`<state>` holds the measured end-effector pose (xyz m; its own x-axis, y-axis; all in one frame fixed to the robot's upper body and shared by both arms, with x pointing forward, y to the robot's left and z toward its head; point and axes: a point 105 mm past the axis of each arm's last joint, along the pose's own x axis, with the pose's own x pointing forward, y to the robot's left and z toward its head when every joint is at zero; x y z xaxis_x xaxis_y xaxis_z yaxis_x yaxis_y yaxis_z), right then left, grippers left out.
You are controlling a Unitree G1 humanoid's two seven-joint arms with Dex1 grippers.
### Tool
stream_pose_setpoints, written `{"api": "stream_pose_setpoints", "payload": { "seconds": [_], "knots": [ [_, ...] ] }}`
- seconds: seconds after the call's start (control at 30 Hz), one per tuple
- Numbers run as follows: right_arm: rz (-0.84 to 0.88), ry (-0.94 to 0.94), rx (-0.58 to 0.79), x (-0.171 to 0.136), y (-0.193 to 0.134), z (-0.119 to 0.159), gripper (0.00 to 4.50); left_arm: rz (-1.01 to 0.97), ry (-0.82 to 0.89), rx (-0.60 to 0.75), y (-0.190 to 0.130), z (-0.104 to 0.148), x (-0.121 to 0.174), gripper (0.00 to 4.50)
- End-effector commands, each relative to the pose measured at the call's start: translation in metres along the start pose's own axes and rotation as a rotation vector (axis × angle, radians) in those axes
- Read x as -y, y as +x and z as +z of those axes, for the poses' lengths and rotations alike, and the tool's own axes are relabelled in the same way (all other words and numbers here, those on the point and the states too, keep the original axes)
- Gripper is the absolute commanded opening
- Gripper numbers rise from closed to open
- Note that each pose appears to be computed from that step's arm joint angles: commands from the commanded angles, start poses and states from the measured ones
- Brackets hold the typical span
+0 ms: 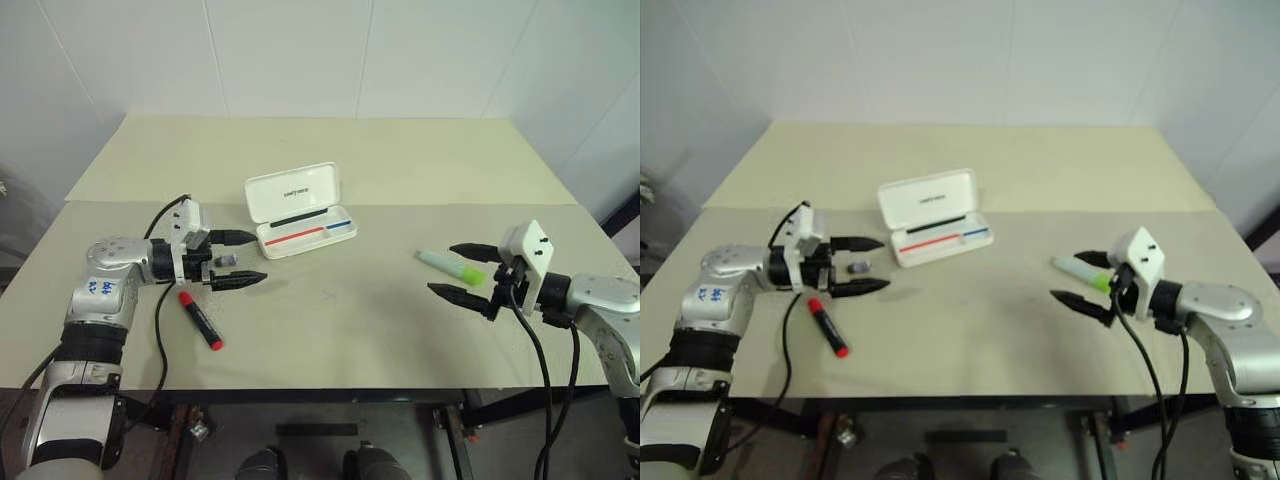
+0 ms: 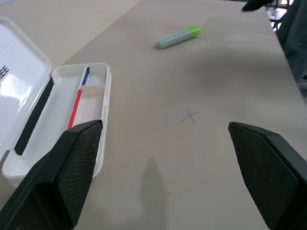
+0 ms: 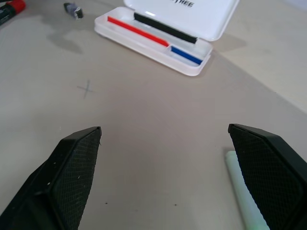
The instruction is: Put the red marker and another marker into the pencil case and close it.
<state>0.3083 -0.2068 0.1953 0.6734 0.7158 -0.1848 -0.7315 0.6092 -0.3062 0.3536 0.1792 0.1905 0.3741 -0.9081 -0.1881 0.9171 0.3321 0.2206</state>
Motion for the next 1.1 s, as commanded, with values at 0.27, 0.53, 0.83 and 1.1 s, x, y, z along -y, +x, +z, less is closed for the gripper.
{"api": "stream_pose_setpoints", "payload": {
  "seconds": [0.27, 0.53, 0.83, 1.1],
  "knots": [
    [-0.036, -0.027, 0.081, -0.001, 0.005, 0.018, 4.50, 0.024, 0.027, 0.014, 0.014, 0.008, -0.014, 4.48],
    [-0.032, -0.010, 0.134, -0.009, 0.017, 0.022, 4.50, 0.063, 0.011, -0.084, 0.033, -0.008, -0.036, 4.48],
    [-0.058, -0.005, 0.133, -0.015, 0.009, 0.018, 4.50, -0.023, -0.001, -0.137, 0.060, -0.011, -0.035, 4.48],
    [-0.086, 0.013, 0.133, -0.018, 0.010, 0.011, 4.50, -0.003, -0.001, -0.173, 0.075, -0.010, -0.038, 4.48]
  ]
}}
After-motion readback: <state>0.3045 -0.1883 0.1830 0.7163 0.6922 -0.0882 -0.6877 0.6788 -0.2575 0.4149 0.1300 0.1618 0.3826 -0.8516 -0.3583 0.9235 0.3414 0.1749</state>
